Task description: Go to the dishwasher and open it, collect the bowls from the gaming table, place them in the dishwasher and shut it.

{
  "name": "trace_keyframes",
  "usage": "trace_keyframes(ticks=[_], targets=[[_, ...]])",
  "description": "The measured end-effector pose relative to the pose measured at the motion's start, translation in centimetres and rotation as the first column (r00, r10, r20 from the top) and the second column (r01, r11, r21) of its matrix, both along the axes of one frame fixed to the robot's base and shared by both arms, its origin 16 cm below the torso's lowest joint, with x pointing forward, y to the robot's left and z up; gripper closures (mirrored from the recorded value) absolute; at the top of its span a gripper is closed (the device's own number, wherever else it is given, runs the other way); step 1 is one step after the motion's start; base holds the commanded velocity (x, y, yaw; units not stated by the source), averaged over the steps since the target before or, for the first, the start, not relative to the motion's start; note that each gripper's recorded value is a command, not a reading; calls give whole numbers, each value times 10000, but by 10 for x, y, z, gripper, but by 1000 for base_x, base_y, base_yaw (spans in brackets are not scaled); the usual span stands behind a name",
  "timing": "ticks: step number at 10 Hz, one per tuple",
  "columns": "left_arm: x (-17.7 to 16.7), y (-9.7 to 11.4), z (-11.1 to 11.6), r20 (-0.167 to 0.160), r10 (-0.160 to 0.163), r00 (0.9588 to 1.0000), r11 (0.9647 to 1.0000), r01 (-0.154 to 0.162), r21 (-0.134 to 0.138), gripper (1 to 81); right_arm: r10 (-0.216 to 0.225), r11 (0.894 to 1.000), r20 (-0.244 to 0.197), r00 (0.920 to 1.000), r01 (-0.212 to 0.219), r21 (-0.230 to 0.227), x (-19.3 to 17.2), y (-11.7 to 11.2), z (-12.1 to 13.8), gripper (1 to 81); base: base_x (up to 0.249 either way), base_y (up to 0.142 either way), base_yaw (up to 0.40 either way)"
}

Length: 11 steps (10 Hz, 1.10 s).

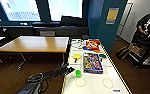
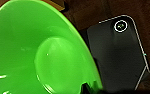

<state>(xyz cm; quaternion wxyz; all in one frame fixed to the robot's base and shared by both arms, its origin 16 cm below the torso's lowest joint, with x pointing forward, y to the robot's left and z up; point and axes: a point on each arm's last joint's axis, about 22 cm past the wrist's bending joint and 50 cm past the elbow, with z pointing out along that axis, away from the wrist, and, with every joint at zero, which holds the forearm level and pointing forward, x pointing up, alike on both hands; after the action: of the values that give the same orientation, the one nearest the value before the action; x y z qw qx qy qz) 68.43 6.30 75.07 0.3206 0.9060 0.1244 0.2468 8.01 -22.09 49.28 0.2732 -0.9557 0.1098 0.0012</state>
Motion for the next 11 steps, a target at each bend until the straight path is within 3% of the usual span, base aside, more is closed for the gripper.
trace_keyframes(ticks=[5, 11], targets=[[-1, -21, 3, 90, -260, 9996, 9996, 260, -49, 10, -73, 10000, -4, 10000, 73, -9, -2, -1, 0, 811, 0, 0, 0], [-1, -19, 3, 87, -248, 9997, 9997, 249, -38, 10, -68, 10000, 5, 10000, 68, -13, -2, -1, 0, 811, 0, 0, 0]])
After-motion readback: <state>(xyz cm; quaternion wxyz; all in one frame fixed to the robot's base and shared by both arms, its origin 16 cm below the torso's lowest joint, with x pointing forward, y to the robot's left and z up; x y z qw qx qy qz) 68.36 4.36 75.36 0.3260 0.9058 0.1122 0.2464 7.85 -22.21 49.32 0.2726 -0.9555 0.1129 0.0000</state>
